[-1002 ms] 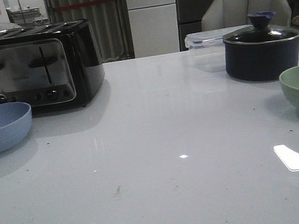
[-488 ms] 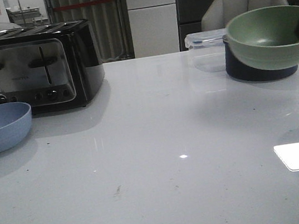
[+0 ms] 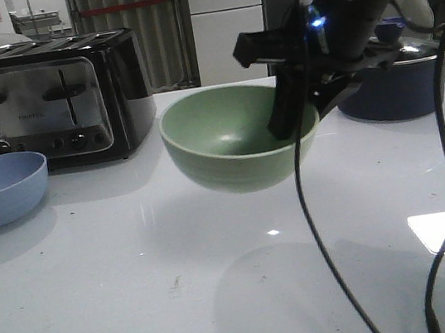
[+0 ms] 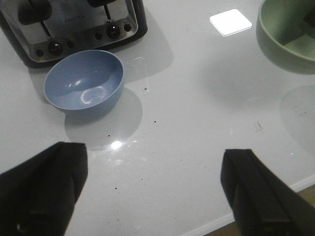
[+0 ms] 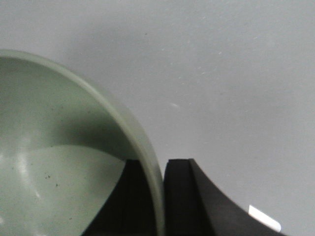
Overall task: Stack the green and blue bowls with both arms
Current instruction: 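Lift the green bowl with the right gripper and carry it toward the table center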
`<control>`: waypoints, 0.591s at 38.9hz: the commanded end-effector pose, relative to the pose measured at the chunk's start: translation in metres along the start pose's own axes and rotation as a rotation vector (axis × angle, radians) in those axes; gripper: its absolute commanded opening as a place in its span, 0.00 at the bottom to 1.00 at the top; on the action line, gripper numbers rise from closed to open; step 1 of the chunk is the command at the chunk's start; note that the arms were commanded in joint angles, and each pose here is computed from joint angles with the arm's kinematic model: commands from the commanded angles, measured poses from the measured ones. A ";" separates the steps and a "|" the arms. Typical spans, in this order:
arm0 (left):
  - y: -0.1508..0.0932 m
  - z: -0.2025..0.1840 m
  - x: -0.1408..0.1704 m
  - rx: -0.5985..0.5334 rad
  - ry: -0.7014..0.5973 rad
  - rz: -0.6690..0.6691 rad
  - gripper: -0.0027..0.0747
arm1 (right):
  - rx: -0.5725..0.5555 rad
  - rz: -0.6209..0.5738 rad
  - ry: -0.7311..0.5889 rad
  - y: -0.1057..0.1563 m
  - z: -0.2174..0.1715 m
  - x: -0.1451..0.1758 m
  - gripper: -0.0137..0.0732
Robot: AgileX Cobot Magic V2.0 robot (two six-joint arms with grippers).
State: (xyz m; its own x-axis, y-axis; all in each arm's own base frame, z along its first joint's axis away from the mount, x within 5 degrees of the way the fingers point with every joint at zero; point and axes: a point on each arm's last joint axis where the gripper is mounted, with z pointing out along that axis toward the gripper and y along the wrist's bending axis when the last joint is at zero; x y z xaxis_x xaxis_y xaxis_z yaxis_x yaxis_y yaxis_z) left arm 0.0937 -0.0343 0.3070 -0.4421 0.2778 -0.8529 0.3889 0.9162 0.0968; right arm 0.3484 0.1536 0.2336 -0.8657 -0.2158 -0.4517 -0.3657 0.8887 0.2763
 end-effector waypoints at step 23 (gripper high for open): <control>0.001 -0.005 -0.017 -0.001 -0.108 0.008 0.81 | -0.039 0.013 0.024 0.001 0.027 -0.003 0.32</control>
State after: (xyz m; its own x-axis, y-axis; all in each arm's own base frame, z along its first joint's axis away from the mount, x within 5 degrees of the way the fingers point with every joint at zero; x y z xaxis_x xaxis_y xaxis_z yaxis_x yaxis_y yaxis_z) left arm 0.0937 -0.0343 0.3070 -0.4421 0.2778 -0.8529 0.3889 0.9162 0.0968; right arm 0.3578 0.1644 0.1881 -0.9053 -0.2233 -0.3613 -0.3397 0.8913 0.3005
